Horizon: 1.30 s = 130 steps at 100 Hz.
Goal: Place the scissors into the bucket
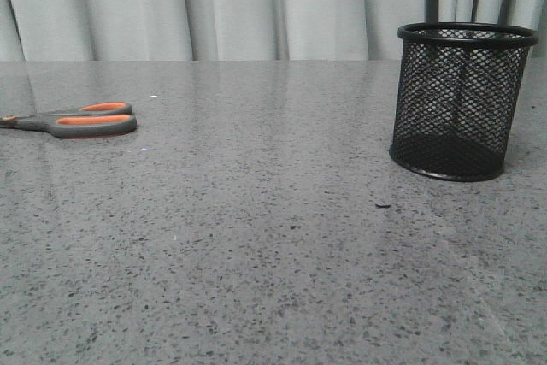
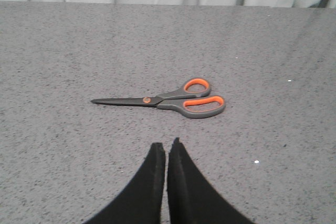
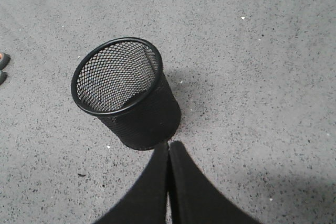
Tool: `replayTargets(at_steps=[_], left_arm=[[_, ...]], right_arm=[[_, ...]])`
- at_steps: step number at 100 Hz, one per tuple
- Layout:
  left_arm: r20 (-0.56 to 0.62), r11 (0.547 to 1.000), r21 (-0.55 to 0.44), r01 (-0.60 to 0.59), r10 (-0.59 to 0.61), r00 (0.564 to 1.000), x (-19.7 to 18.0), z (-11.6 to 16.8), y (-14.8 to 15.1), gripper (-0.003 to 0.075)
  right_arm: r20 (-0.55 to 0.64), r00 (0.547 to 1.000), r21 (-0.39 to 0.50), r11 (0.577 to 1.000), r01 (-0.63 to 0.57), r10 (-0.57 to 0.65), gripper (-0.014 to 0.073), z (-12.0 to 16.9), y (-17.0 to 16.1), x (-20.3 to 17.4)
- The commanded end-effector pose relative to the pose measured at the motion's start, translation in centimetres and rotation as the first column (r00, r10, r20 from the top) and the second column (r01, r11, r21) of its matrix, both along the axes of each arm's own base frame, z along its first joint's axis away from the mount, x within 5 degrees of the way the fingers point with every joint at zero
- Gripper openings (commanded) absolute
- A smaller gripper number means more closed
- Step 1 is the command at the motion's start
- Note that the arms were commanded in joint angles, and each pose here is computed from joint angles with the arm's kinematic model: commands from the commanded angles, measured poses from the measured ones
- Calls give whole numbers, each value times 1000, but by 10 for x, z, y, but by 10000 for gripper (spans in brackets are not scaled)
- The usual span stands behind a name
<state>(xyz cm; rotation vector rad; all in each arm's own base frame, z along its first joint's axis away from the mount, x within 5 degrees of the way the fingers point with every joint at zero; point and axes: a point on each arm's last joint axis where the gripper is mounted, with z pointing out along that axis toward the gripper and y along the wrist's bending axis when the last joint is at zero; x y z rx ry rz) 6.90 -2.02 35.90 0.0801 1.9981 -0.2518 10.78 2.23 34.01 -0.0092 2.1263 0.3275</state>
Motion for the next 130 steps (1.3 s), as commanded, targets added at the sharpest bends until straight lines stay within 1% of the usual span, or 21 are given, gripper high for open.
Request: replayTargets(at_steps=[1,4,12,19,26,31,33,38,45,48,50,51,55,58,62,71,85,99,106,121,130], left_arm=[[87,999,-33,6,-3,996,3,15,-2,-20],[91,1000,-19,15,-13,996,3,16,-2,-20],[97,999,-23,30,-27,995,3,16,-3,-13],[101,998,-20,53,-51,994,2,16,-5,43],[106,997,-35,67,-63,992,2,17,-7,148],[107,997,-41,69,-65,992,2,17,-7,256],[108,997,-43,70,-65,992,2,17,-7,283],[107,996,-50,74,-68,992,2,18,-8,382],[106,995,-58,78,-72,992,2,18,-8,449],[103,995,-60,81,-75,992,2,17,-8,454],[103,995,-60,81,-74,992,2,17,-8,451],[103,995,-60,81,-74,992,2,17,-8,450],[102,995,-58,82,-76,992,2,17,-8,444],[102,995,-56,83,-77,992,2,17,-9,437],[100,995,-51,86,-81,992,1,17,-9,436],[75,994,-26,107,-105,992,4,14,-9,436],[-4,991,-13,134,-134,991,15,8,-10,436],[-67,981,44,191,-188,980,31,8,-10,430],[-102,970,76,232,-224,969,41,13,-10,417],[-182,935,132,330,-305,935,67,27,-11,417],[-230,913,163,374,-333,914,84,36,-9,417]], right_arm=[[76,997,-3,1000,17,-17,-48,14,-2,3],[75,997,-3,1000,17,-17,-48,14,-2,3],[71,997,-3,1000,16,-15,-45,14,-2,3],[65,998,-10,1000,9,-8,-45,13,-1,2],[58,998,-12,1000,5,-4,-45,13,-1,2],[52,999,-13,1000,2,-1,-38,12,-1,2],[50,999,-14,1000,1,0,-26,12,-1,2],[41,999,-16,1000,-3,4,29,11,-1,1],[29,1000,-17,1000,-7,8,158,10,0,1],[25,1000,-17,1000,-9,9,239,10,0,0],[25,1000,-17,1000,-9,9,272,10,0,0],[25,1000,-17,1000,-9,9,304,10,0,0],[23,1000,-17,1000,-9,10,388,10,0,0],[23,1000,-17,1000,-9,10,427,10,0,0],[23,1000,-17,1000,-9,10,456,10,0,0],[23,1000,-15,1000,-10,10,453,10,0,0],[23,1000,-15,1000,-10,10,453,10,0,0],[23,1000,-15,1000,-10,10,453,10,0,0],[23,1000,-15,1000,-10,10,453,10,0,0],[19,1000,-16,1000,-11,11,453,10,0,0],[19,1000,-16,1000,-23,23,453,10,1,0]])
